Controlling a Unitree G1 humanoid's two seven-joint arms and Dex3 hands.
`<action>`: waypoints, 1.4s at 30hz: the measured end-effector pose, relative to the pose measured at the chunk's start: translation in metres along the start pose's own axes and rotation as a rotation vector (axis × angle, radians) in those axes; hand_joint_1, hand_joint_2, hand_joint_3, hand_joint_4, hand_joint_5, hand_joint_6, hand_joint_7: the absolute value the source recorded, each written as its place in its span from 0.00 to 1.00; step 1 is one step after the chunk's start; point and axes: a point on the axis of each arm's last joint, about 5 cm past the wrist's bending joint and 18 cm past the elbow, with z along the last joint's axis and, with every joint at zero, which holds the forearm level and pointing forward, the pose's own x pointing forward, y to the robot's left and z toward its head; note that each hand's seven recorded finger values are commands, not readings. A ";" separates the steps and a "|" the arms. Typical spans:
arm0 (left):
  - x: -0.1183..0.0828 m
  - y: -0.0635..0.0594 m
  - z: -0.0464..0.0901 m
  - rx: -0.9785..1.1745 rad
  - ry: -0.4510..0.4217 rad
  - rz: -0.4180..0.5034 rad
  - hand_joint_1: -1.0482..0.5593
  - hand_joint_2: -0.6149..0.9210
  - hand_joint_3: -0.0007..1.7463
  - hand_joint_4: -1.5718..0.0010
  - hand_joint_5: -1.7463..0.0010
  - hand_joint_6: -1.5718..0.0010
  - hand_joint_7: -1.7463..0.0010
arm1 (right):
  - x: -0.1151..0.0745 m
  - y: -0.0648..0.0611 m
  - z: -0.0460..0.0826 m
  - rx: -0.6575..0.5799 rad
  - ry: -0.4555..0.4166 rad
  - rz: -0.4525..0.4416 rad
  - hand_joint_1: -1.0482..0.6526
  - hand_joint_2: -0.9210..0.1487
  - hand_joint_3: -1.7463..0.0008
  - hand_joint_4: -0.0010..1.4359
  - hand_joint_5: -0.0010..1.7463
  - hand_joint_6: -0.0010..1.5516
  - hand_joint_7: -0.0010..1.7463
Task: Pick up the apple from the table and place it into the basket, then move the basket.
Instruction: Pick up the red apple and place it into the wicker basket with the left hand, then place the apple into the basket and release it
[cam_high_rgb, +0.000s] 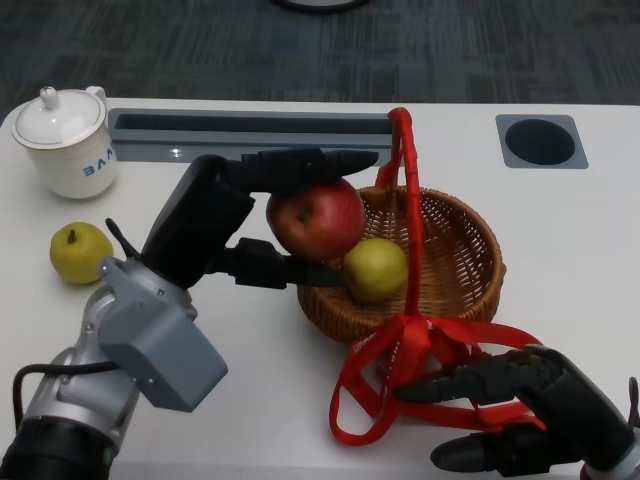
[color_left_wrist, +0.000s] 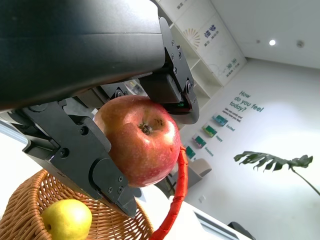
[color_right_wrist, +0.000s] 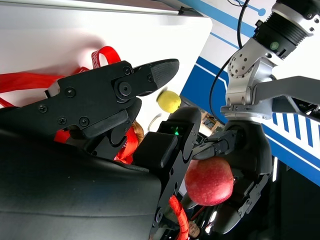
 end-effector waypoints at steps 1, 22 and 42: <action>0.002 -0.002 -0.001 -0.002 0.005 -0.007 0.58 0.89 0.00 0.18 1.00 0.26 1.00 | 0.000 0.000 0.000 0.000 0.000 -0.001 0.36 0.06 1.00 0.69 0.00 0.61 0.00; 0.016 -0.027 -0.024 -0.071 0.136 -0.099 0.54 0.90 0.00 0.22 1.00 0.30 1.00 | -0.006 0.005 0.002 0.000 0.013 -0.016 0.37 0.05 1.00 0.69 0.00 0.61 0.00; 0.020 -0.007 -0.020 0.066 0.114 -0.188 0.08 0.89 0.00 1.00 1.00 1.00 1.00 | -0.006 0.002 0.002 -0.007 0.014 -0.015 0.35 0.05 1.00 0.70 0.00 0.62 0.00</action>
